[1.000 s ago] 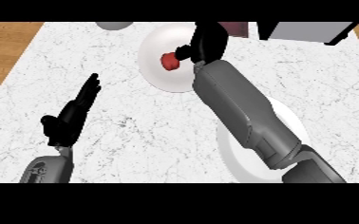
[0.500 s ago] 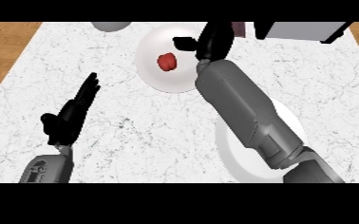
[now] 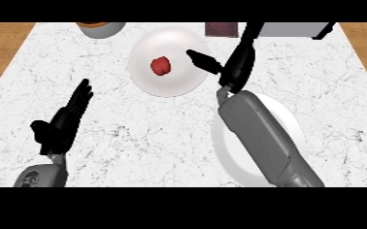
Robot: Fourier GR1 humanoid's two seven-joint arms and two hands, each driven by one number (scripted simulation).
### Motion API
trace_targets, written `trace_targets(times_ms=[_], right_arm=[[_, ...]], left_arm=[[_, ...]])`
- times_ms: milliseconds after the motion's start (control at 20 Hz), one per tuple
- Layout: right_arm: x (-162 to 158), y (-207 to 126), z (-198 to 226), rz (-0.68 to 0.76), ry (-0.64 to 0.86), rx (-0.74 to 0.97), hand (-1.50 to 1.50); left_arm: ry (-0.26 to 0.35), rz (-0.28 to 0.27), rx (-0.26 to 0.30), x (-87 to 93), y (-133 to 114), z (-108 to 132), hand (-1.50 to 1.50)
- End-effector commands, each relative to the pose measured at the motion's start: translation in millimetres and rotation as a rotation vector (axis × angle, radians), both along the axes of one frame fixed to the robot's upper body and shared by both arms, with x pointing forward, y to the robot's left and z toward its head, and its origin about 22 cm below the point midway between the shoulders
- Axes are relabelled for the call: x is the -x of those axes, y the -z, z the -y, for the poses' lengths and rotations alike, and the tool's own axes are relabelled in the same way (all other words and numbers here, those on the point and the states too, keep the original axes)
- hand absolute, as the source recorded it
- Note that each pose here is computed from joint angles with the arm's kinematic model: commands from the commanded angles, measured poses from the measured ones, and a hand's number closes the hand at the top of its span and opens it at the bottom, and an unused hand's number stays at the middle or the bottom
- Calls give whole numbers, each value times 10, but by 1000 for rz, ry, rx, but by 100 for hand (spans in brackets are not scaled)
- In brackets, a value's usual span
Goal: Pick the bell pepper from the plate and place it in the plate
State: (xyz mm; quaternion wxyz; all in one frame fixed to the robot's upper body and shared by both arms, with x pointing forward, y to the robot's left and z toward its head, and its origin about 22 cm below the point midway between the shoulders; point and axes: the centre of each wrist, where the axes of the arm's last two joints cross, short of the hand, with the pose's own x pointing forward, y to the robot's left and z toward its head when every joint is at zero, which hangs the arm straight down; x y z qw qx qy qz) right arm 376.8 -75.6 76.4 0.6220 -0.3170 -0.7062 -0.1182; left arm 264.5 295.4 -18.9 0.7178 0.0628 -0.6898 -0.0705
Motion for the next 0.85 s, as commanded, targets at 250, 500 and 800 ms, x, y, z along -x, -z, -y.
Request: trace_targets(times_ms=[250, 500, 800], right_arm=[[594, 546, 707, 32, -138, 17, -150], [777, 843, 946, 10, -156, 31, -150], [753, 1009, 1077, 22, -126, 77, -150]], left_arm=[[-22, -12, -11, 179, 2, -40, 0], [-27, 7, -1, -14, -25, 22, 0], [-13, -5, -19, 245, 180, -130, 0]])
